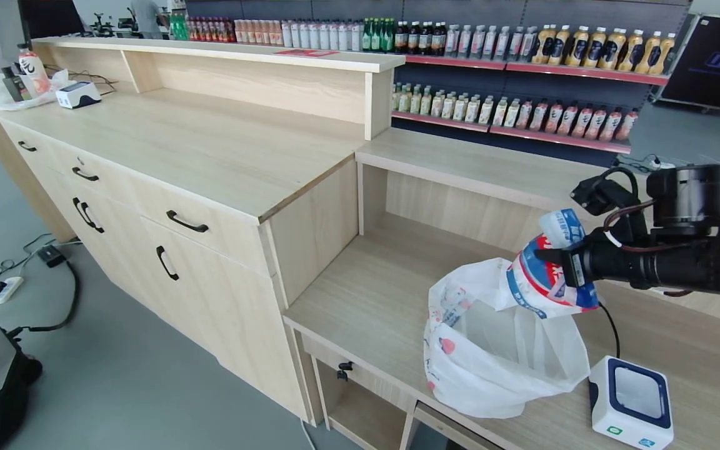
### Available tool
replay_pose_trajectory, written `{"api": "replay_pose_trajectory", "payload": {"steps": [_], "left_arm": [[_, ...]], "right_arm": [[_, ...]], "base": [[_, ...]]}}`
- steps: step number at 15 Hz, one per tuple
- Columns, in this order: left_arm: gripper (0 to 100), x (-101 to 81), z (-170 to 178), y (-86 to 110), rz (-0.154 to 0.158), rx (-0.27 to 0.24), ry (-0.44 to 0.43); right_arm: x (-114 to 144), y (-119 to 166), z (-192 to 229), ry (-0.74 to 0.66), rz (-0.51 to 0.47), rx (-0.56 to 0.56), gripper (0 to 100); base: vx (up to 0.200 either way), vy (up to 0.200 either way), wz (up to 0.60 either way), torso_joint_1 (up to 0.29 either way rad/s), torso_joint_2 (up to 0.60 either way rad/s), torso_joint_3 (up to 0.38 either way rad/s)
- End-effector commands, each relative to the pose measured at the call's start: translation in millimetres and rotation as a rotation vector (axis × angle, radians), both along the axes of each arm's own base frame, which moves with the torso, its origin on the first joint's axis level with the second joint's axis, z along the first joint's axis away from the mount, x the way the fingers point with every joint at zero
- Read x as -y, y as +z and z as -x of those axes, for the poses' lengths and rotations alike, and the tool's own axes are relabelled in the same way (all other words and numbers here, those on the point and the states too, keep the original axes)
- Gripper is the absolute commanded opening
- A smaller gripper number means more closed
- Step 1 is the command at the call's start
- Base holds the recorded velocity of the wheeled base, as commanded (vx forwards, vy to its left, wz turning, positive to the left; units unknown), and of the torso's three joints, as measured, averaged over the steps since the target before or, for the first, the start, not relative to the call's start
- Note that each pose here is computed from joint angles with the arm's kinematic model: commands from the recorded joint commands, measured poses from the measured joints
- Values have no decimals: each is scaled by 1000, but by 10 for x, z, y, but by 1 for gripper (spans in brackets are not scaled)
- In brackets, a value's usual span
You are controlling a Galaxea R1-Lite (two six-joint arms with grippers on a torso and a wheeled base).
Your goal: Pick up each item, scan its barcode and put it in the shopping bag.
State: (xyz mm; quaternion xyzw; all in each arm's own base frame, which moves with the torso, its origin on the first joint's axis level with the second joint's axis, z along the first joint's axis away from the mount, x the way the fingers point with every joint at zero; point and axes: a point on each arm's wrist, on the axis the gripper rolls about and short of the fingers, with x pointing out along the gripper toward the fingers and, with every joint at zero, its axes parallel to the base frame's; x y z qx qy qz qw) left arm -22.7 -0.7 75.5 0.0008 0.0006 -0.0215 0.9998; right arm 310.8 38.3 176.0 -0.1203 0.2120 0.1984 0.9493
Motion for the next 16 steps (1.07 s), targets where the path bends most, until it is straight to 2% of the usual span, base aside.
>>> {"api": "replay_pose_trajectory", "payload": {"steps": [1,8,16], "left_arm": [[100,0,0,0,0,0,0],[100,0,0,0,0,0,0],[100,0,0,0,0,0,0]], "right_arm": [[-18,-314,-169,3,13,-92,0],[-84,-604,-521,18,25,-93,0],[-95,-875,-613,27,43,-159,0]], "base": [[0,0,0,0,0,0],[0,0,0,0,0,0],[0,0,0,0,0,0]]}}
